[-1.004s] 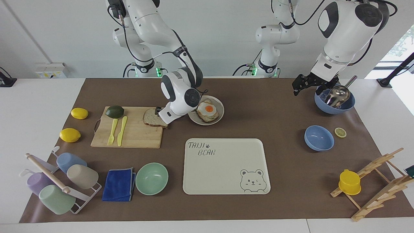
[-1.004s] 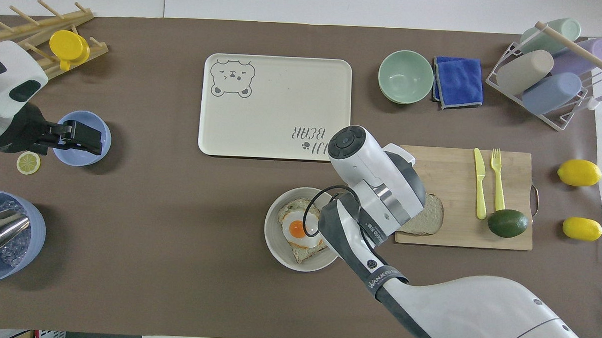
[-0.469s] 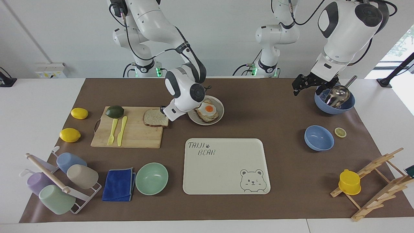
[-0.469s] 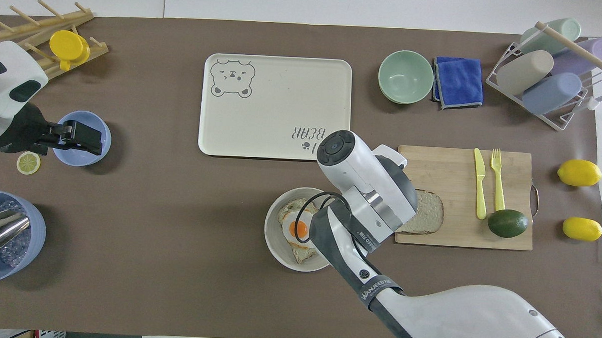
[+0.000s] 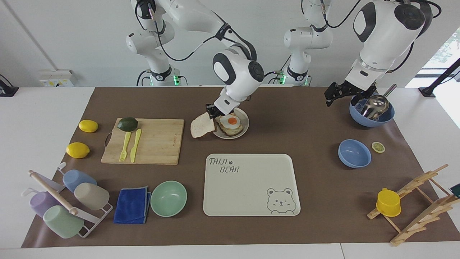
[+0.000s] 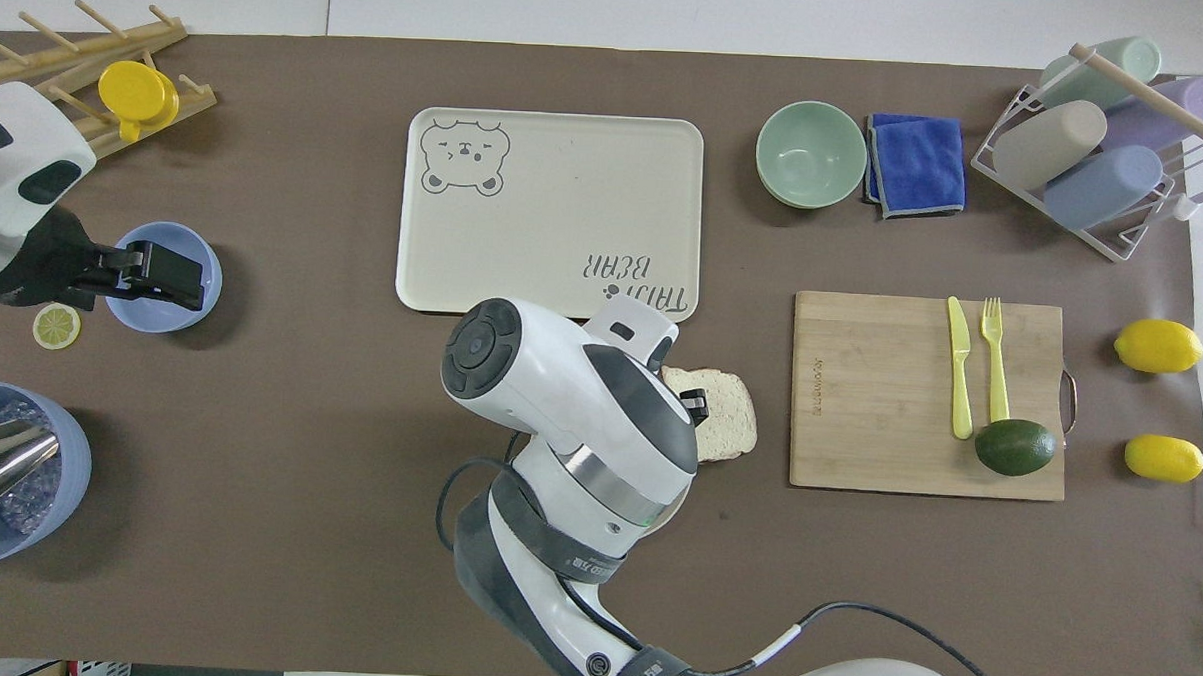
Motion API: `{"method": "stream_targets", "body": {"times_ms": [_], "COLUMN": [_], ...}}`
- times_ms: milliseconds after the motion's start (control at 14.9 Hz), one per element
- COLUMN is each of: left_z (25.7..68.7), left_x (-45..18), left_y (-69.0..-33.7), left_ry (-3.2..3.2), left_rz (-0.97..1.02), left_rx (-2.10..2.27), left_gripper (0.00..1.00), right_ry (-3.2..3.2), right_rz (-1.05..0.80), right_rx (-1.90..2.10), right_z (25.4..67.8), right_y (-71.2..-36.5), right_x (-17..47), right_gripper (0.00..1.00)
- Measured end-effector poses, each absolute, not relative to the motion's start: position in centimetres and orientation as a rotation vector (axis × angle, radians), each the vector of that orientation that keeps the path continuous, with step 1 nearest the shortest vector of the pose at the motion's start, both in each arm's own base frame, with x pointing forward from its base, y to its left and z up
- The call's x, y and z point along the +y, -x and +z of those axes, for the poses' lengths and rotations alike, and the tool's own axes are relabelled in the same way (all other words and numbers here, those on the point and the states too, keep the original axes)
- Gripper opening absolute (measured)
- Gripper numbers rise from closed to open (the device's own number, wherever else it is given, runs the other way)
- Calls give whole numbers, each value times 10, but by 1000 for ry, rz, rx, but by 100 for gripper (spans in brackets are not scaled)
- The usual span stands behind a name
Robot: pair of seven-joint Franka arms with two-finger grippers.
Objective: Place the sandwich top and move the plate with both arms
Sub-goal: 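Carry the bread slice over the egg plate with the right gripper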
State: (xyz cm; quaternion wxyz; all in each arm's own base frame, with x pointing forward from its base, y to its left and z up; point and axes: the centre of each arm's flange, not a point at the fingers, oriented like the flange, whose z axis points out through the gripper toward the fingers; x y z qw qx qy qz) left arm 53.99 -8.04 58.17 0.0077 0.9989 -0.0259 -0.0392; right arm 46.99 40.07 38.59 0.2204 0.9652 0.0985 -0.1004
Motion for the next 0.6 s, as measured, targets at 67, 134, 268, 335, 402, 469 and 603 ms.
{"method": "stream_targets", "body": {"times_ms": [67,134,268,335,402,469,603], "left_z": [582,582,582,582,582,582,582], "left_x": [-80,-80,-80,-80,-80,-80,-80], "left_y": [-540,-540,-540,-540,-540,-540,-540], "left_ry": [-3123,-3123,-3123,-3123,-3123,-3123,-3123], "left_rz": [-122,-122,-122,-122,-122,-122,-122], "left_rx": [-81,-81,-81,-81,-81,-81,-81], "left_gripper": [100,100,100,100,100,100,100], "right_ry": [-2675,-2678,-2721,-2751,-2773,-2786,-2805], "right_rz": [-275,-266,-243,-232,-226,-221,-205], "right_rx": [291,309,295,283,268,253,234], "right_z": [388,387,385,383,382,380,377], "right_y": [-466,-460,-448,-442,-439,-436,-436], "right_x": [411,422,444,454,461,466,470], "right_gripper": [8,8,8,8,8,8,8]}}
